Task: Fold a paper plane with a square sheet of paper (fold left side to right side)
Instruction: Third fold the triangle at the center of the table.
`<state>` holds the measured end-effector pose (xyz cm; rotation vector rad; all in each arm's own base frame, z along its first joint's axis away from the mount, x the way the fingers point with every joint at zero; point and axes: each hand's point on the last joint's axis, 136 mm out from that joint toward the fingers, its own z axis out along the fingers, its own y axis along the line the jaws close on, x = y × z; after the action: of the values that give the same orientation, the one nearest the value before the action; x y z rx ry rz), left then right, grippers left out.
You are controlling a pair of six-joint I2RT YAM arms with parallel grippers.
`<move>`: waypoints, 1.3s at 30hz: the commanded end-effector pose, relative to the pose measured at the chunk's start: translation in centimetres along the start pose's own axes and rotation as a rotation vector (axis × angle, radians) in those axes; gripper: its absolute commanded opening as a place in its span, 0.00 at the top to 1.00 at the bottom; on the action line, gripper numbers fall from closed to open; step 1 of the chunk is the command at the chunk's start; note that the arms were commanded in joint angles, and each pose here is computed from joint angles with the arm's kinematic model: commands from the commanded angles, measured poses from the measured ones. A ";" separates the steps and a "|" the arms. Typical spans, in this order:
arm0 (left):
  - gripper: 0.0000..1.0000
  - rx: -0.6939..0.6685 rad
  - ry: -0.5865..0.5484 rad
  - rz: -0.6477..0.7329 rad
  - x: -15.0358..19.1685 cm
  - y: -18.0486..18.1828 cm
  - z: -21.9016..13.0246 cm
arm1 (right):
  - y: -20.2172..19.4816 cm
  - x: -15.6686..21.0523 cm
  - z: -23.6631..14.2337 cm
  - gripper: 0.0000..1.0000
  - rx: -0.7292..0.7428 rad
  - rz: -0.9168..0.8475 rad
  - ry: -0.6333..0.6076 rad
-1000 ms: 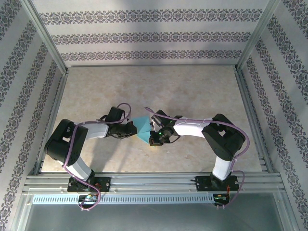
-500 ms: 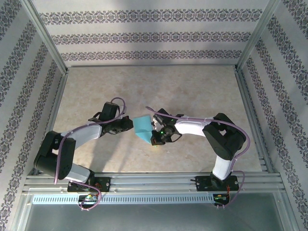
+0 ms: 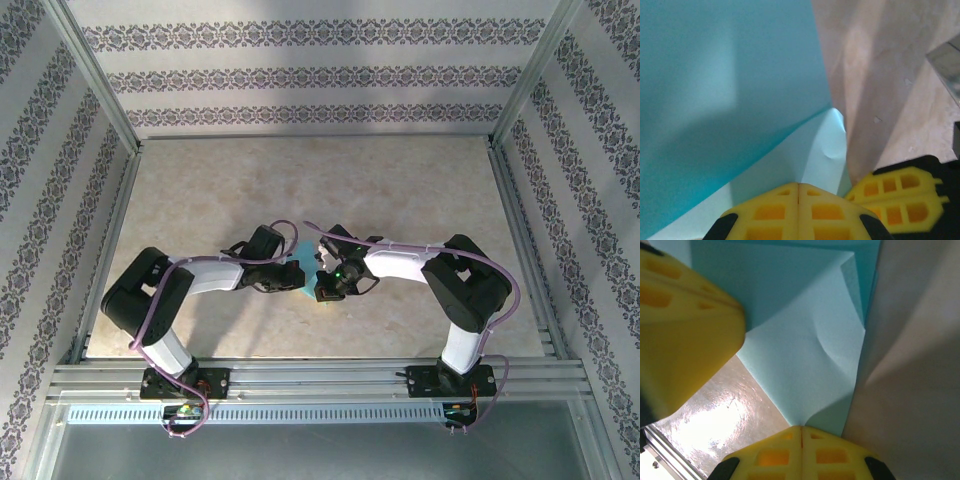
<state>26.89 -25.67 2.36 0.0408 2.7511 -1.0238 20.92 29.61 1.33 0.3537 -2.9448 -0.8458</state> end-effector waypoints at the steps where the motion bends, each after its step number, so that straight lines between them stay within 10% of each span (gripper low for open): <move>1: 0.96 -0.014 -0.030 0.006 -1.1 -0.1 0.2 | -3.3 1.9 0.4 1.00 0.119 0.057 0.057; 16: 0.98 -0.079 0.002 -0.026 1.2 2.4 0.3 | 3.3 -1.7 -1.0 1.00 -0.177 0.071 -0.064; 39: 0.99 -0.128 0.005 -0.029 1.4 3.5 0.5 | 0.1 -0.3 1.7 1.00 -0.041 0.160 0.008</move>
<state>27.20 -25.27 1.79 0.0303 2.7333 -0.9887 22.28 32.29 1.53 0.1606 -2.8907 -1.0314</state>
